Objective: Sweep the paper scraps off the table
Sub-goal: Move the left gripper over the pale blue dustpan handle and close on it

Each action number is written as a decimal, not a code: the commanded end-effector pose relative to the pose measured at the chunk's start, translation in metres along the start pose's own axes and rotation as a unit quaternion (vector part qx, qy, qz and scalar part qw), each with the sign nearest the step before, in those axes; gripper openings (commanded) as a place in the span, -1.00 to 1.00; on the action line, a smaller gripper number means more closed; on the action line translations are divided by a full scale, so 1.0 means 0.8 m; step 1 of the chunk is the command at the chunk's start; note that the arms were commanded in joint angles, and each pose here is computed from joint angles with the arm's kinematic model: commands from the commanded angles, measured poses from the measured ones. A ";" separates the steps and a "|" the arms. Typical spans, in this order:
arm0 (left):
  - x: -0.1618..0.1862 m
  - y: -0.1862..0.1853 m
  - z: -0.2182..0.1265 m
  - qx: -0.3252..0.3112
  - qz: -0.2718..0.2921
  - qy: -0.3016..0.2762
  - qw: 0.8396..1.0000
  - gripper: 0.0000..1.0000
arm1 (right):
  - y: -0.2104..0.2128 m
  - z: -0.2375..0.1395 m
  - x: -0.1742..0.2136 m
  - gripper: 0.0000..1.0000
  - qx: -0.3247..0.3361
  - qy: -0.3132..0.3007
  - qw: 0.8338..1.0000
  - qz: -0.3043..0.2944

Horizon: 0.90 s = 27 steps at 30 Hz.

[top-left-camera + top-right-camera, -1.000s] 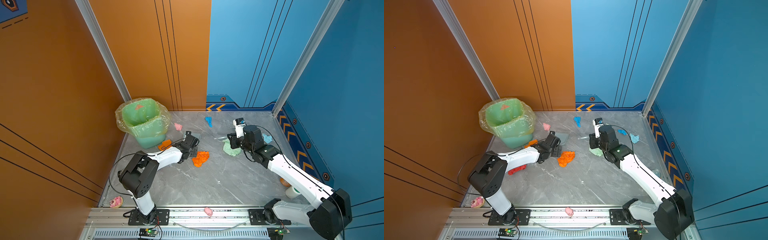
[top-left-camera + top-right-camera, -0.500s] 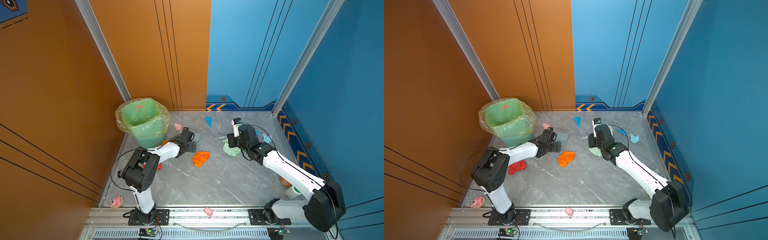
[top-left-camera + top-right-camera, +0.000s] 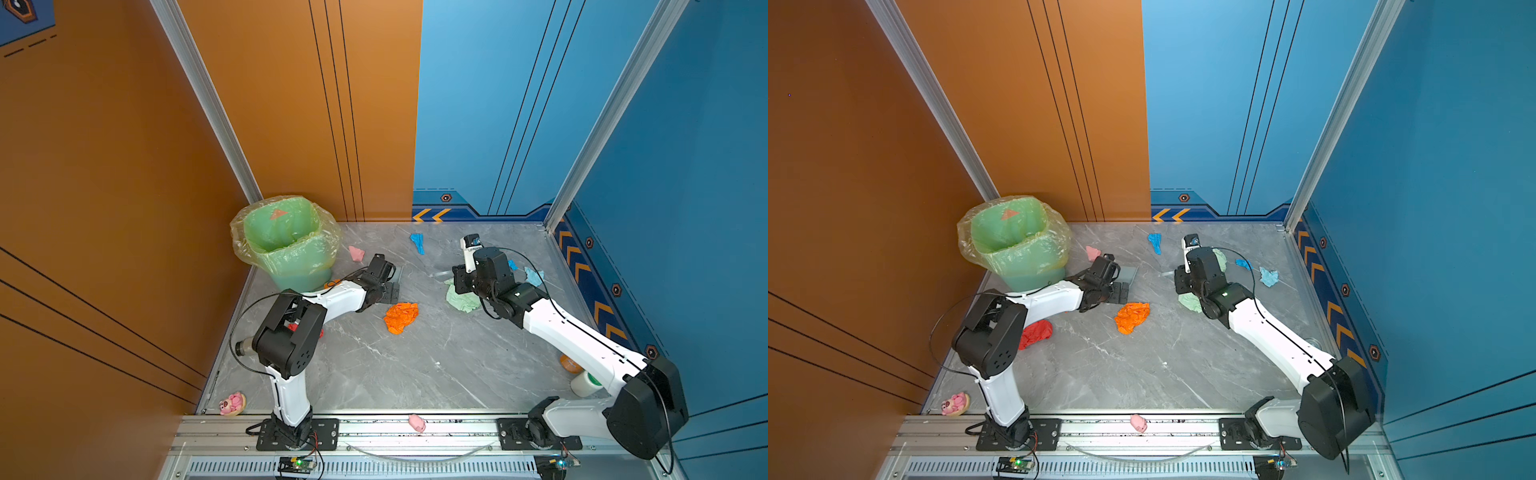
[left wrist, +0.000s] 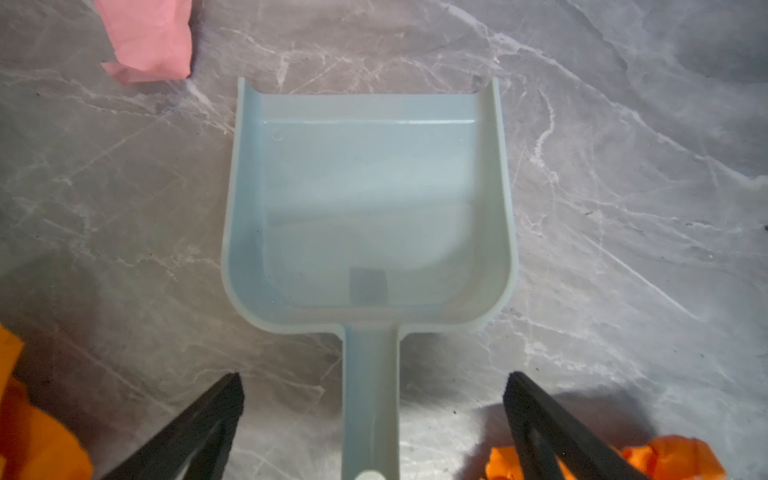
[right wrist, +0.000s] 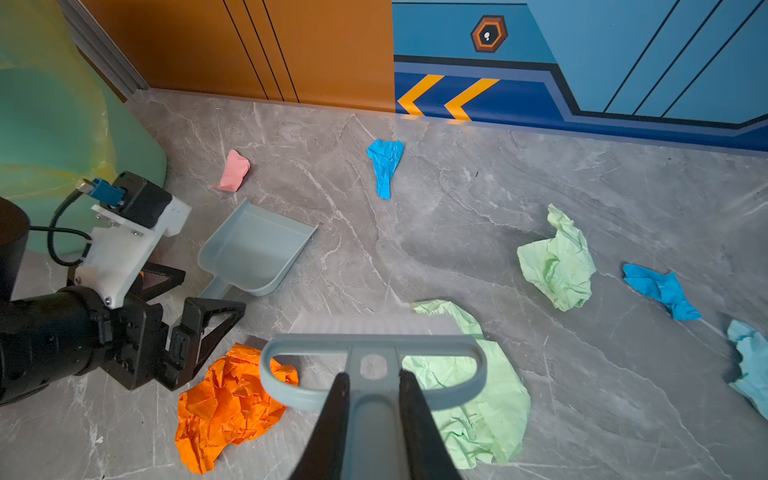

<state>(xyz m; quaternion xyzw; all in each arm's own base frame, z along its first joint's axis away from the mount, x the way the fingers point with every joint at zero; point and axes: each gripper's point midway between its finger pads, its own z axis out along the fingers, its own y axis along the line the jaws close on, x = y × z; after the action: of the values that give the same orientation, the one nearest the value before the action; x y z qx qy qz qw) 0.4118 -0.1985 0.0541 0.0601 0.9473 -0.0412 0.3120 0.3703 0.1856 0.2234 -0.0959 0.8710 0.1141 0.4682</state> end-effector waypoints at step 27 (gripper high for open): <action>0.018 -0.013 0.034 0.019 -0.001 -0.003 1.000 0.61 | 0.004 0.005 0.003 -1.00 -0.008 0.001 1.000 -0.006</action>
<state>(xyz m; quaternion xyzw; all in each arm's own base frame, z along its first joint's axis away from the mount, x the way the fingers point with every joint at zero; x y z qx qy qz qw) 0.4159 -0.2070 0.0346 0.0611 0.9446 -0.0496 0.3186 0.3690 0.1853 0.2204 -0.0969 0.8723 0.1140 0.4656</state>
